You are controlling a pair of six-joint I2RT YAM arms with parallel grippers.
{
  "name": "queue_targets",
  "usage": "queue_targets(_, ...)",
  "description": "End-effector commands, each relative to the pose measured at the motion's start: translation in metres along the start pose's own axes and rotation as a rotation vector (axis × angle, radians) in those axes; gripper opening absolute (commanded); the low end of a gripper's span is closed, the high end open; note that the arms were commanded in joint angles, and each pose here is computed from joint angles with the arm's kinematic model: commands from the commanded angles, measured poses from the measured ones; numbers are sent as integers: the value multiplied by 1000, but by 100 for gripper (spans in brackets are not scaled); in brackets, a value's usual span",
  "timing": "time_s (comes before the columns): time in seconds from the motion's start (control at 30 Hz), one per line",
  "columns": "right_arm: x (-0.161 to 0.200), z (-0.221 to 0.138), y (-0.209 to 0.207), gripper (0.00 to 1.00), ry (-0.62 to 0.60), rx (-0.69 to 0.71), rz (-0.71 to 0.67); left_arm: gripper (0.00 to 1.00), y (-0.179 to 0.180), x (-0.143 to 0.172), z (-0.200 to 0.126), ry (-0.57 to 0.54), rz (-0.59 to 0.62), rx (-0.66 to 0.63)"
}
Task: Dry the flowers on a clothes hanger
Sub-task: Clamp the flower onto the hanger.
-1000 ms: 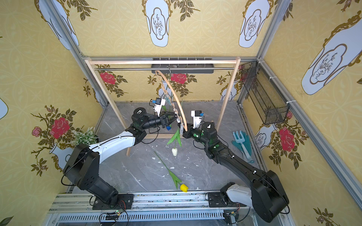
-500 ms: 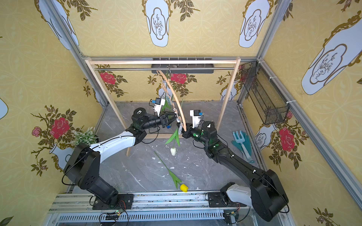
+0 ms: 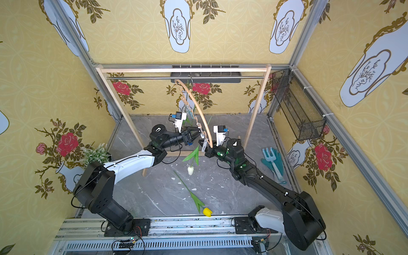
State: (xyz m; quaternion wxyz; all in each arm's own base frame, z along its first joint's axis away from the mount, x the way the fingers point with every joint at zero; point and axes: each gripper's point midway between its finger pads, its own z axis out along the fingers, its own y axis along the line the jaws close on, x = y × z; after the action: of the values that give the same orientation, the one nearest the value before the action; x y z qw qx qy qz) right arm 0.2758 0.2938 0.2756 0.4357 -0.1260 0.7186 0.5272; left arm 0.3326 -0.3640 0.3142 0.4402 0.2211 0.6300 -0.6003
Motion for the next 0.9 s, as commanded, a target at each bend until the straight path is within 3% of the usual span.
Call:
queue_targets(0.0, -13, -2, 21, 0, -34, -76, -50, 12, 3, 11, 1, 24, -21, 0)
queue_targets(0.47, -17, -4, 19, 0, 13, -10, -119, 6, 6, 15, -1, 42, 0, -18)
queue_targets(0.87, -15, -2, 23, 0, 79, 8, -185, 7, 7, 15, 0, 49, 5, -28)
